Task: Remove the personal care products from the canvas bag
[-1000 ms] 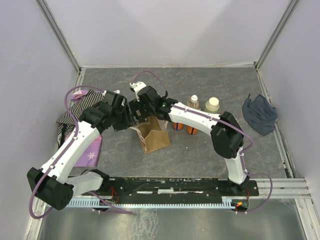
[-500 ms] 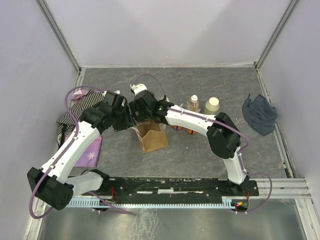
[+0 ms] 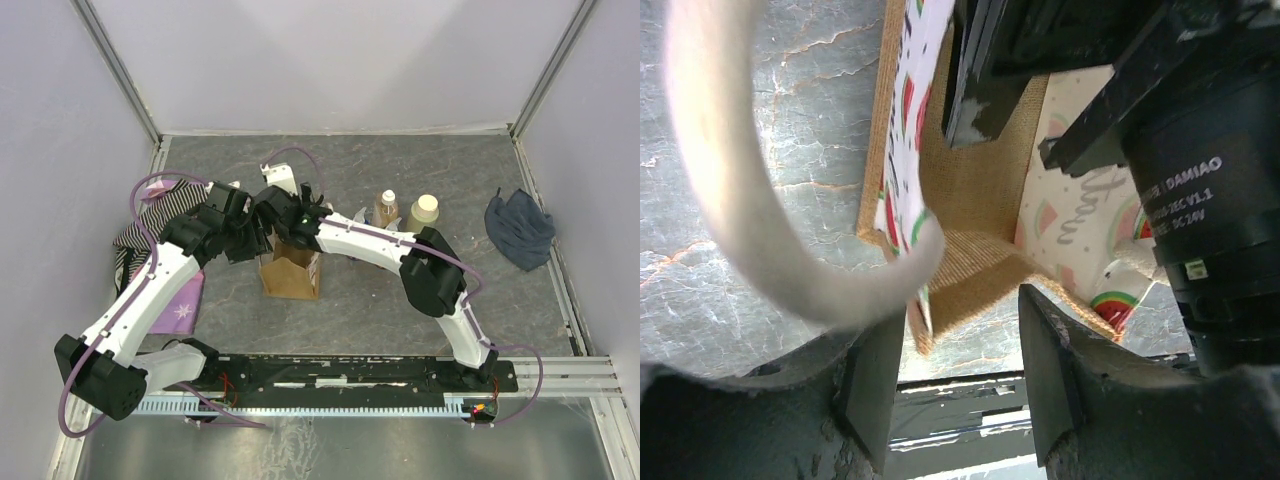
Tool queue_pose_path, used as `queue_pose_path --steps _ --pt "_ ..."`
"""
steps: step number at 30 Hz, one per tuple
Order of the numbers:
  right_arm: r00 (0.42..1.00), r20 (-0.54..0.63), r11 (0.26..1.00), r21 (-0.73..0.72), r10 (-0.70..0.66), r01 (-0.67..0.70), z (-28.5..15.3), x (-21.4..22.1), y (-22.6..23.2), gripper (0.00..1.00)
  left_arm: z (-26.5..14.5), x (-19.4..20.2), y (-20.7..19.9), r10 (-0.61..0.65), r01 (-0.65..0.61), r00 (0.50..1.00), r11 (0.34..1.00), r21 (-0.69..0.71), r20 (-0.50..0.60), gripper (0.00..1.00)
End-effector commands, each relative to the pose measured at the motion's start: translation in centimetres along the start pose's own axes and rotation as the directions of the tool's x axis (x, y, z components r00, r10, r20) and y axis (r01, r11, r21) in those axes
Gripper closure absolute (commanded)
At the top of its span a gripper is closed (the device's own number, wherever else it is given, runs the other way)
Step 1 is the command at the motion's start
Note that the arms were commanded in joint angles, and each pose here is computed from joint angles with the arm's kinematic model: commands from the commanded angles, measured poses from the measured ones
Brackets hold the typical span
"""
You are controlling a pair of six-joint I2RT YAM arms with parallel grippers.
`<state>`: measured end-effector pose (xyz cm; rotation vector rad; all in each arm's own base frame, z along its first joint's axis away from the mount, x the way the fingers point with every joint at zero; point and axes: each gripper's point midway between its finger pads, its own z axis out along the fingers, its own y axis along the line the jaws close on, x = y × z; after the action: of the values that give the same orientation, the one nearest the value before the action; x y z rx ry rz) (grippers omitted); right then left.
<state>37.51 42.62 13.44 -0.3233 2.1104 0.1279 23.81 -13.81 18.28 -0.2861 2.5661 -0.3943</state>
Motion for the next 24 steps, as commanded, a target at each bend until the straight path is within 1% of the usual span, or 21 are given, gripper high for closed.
queue_pose_path --steps 1,2,4,5,6,8,10,13,15,17,20,24 --pt "0.988 0.125 0.987 0.122 0.092 -0.107 -0.2 -4.5 -1.5 0.00 -0.5 -0.5 -0.5 -0.016 0.015 0.999 0.999 0.030 0.029 0.44" --pt "0.988 0.128 0.987 0.124 0.091 -0.107 -0.2 -4.7 -1.4 0.00 -0.5 -0.5 -0.5 -0.017 0.016 0.999 0.999 0.029 0.029 0.44" --pt "0.989 0.127 0.990 0.108 0.078 -0.092 -0.1 -4.9 -1.1 0.09 -0.5 -0.5 -0.4 -0.015 0.015 0.999 1.000 0.026 0.029 0.44" --pt "0.990 0.125 0.992 0.100 0.066 -0.078 0.0 -4.9 -1.0 0.23 -0.6 -0.5 -0.4 -0.014 0.013 0.999 1.000 0.024 0.029 0.44" --pt "0.990 0.126 0.992 0.099 0.064 -0.076 0.0 -4.9 -1.0 0.26 -0.6 -0.5 -0.4 -0.014 0.013 0.999 1.000 0.023 0.029 0.44" --pt "0.991 0.125 0.995 0.075 0.057 -0.066 0.0 -4.8 -0.9 0.42 -0.6 -0.5 -0.2 -0.012 0.011 0.999 1.000 0.018 0.030 0.44" --pt "0.991 0.116 0.997 0.039 0.062 -0.067 0.1 -4.6 -0.8 0.56 -0.5 -0.5 -0.2 -0.012 0.011 0.999 1.000 0.018 0.030 0.44" --pt "0.992 0.108 0.998 -0.008 0.059 -0.058 -0.4 -4.6 -0.7 0.69 -0.5 -0.3 -0.1 -0.012 0.011 1.000 1.000 0.015 0.027 0.44" --pt "0.994 0.099 0.999 -0.023 0.050 -0.048 -0.8 -4.4 -0.8 0.74 -0.4 -0.3 -0.1 -0.012 0.011 1.000 1.000 0.015 0.026 0.44" --pt "0.995 0.090 0.998 -0.042 0.047 -0.043 -1.5 -4.5 -1.0 0.77 -0.4 -0.3 -0.1 -0.011 0.011 1.000 1.000 0.013 0.026 0.44" --pt "0.994 0.087 0.996 -0.074 0.064 -0.058 -2.9 -4.6 -1.2 0.78 -0.4 -0.3 -0.1 -0.010 0.010 1.000 1.000 0.012 0.027 0.44" --pt "0.990 0.113 0.989 -0.125 0.088 -0.073 -5.1 -5.9 -1.5 0.78 -0.4 -0.3 0.0 -0.008 0.008 1.000 1.000 0.009 0.026 0.44"
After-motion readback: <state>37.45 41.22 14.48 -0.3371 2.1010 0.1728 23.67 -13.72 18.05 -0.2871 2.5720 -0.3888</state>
